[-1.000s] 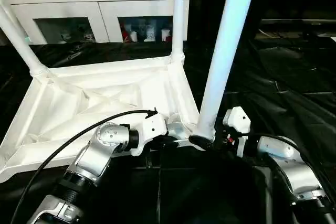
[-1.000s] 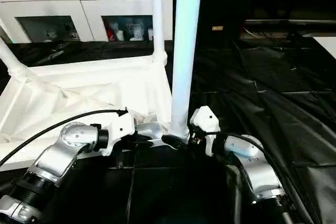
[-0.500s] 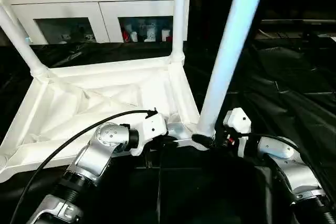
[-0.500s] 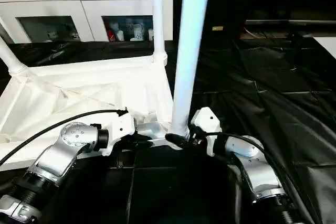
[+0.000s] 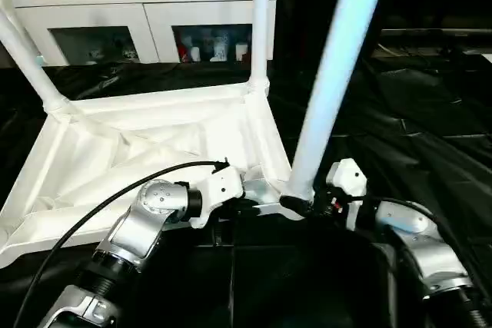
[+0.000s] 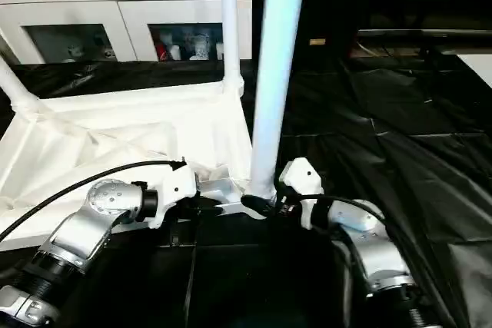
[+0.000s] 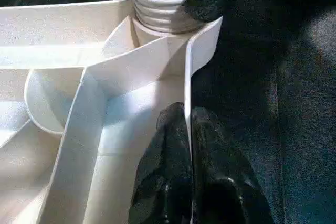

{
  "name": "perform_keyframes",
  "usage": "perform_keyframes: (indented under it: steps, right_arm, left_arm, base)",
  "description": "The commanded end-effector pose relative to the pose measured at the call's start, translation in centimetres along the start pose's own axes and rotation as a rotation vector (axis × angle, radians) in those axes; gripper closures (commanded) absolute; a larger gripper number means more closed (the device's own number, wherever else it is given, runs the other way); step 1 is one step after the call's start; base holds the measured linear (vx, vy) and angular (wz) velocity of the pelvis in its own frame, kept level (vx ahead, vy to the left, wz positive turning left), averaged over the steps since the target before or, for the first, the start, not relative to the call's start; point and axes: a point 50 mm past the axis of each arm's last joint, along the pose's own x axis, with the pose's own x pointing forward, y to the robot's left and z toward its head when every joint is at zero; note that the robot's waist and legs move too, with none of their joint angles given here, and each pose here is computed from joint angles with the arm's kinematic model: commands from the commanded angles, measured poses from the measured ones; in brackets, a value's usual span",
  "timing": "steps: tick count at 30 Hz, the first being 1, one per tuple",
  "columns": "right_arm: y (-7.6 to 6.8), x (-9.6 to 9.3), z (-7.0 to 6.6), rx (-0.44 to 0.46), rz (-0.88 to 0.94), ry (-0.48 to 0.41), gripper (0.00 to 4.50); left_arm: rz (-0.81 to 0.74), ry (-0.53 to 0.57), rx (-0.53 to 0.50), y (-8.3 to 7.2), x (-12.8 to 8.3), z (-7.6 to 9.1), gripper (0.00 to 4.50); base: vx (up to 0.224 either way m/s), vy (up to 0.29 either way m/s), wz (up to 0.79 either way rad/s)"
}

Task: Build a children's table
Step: Rotate leg to tighten

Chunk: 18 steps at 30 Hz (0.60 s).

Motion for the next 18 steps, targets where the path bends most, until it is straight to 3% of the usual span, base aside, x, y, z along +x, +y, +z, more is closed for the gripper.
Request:
perform_keyframes:
  steps: [1,4,6,12,18]
  right_arm:
    - [-0.3,0.4,-1.2,0.054,-0.118,0.034,1.91]
    - [-0.3,1.2,-1.5,0.114,-0.220,0.016,1.91]
    - [0.1,2.9,-1.9,0.186,-0.355,0.011,1.91]
    - [1.8,7.3,-1.9,0.332,-0.523,0.041,1.91]
    - [2.3,8.4,-1.9,0.309,-0.546,0.079,2.02]
  left_arm:
    - [0.012,0.064,-0.102,-0.8,0.8,-2.1,4.50]
    - [0.073,0.061,-0.136,-0.3,1.4,-2.0,4.50]
    - [0.186,0.058,-0.185,0.6,2.4,-1.7,4.50]
    - [0.431,0.081,-0.319,2.5,4.2,-0.9,4.50]
    - [0.441,0.058,-0.300,2.7,5.2,0.1,4.50]
  base:
    - [0.000,0.000,0.00]
    - [0.000,0.000,0.00]
    - [0.000,0.000,0.00]
    - [0.000,0.000,0.00]
    - [0.000,0.000,0.00]
